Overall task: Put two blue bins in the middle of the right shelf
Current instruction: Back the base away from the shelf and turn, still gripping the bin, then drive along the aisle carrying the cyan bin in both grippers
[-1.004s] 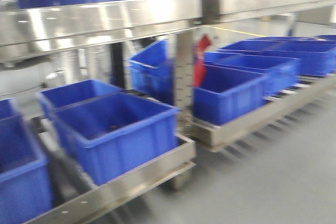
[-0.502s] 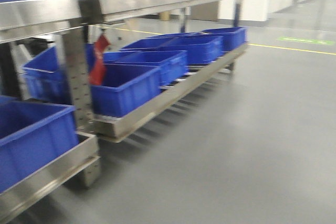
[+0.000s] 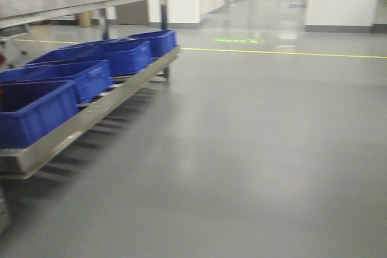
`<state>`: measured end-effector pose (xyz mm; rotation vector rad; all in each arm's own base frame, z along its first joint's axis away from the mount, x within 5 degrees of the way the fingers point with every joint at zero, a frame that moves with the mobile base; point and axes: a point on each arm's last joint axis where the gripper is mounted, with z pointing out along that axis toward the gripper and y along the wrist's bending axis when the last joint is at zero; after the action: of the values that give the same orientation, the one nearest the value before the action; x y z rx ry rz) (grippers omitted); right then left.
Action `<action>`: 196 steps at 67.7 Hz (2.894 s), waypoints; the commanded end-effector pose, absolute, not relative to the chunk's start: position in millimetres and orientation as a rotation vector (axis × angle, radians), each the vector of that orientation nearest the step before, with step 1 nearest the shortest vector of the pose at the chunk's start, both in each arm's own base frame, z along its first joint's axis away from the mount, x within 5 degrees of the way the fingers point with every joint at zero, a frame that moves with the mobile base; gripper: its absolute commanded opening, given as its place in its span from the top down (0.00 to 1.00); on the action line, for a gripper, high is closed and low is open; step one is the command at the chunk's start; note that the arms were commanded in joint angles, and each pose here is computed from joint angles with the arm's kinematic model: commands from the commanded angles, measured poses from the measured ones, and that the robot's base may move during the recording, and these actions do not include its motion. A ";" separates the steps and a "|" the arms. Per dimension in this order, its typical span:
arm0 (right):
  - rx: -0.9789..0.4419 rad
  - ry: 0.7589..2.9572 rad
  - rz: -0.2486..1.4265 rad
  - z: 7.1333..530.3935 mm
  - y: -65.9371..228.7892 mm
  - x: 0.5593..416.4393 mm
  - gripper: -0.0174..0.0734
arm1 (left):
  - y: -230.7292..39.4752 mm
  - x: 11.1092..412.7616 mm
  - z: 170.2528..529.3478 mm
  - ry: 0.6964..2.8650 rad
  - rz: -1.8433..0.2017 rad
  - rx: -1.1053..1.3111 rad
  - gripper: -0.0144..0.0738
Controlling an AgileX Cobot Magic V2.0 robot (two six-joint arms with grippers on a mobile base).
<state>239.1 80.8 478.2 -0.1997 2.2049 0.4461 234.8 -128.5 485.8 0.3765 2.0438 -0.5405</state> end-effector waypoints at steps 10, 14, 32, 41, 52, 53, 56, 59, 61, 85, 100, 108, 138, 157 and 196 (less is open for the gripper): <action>-0.190 2.127 0.385 486.7 74.9 241.4 0.98 | -126.7 223.5 506.7 1.920 -0.619 0.345 0.96; -0.190 2.127 0.385 486.7 74.9 241.4 0.98 | -126.7 223.5 506.7 1.920 -0.619 0.345 0.96; -0.190 2.127 0.385 486.7 74.9 241.4 0.98 | -126.7 223.5 506.7 1.920 -0.619 0.345 0.96; -0.190 2.127 0.385 486.7 74.9 241.4 0.98 | -126.7 223.5 506.7 1.920 -0.619 0.345 0.96; -0.190 2.127 0.385 486.7 74.9 241.4 0.98 | -126.7 223.5 506.7 1.920 -0.619 0.345 0.96; -0.190 2.127 0.385 486.7 74.9 241.4 0.98 | -126.7 223.5 506.7 1.920 -0.619 0.345 0.96; -0.190 2.127 0.385 486.7 74.9 241.4 0.98 | -126.7 223.5 506.7 1.920 -0.619 0.345 0.96; -0.190 2.127 0.385 486.7 74.9 241.4 0.98 | -126.7 223.5 506.7 1.920 -0.619 0.345 0.96; -0.190 2.127 0.385 486.7 74.9 241.4 0.98 | -126.7 223.5 506.7 1.920 -0.619 0.345 0.96; -0.190 2.127 0.385 486.7 74.9 241.4 0.98 | -126.7 223.5 506.7 1.920 -0.619 0.345 0.96; -0.190 2.127 0.385 486.7 74.9 241.4 0.98 | -126.7 223.5 506.7 1.920 -0.619 0.345 0.96; -0.190 2.127 0.385 486.7 74.9 241.4 0.98 | -126.7 223.5 506.7 1.920 -0.619 0.345 0.96; -0.190 2.127 0.385 486.7 74.9 241.4 0.98 | -126.7 223.5 506.7 1.920 -0.619 0.345 0.96; -0.190 2.127 0.385 486.7 74.9 241.4 0.98 | -126.7 223.5 506.7 1.920 -0.619 0.345 0.96; -0.190 2.127 0.385 486.7 74.9 241.4 0.98 | -126.7 223.5 506.7 1.920 -0.619 0.345 0.96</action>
<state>238.7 80.8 477.9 -0.2011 2.2104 0.4457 234.8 -128.5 485.8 0.3765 2.0438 -0.5405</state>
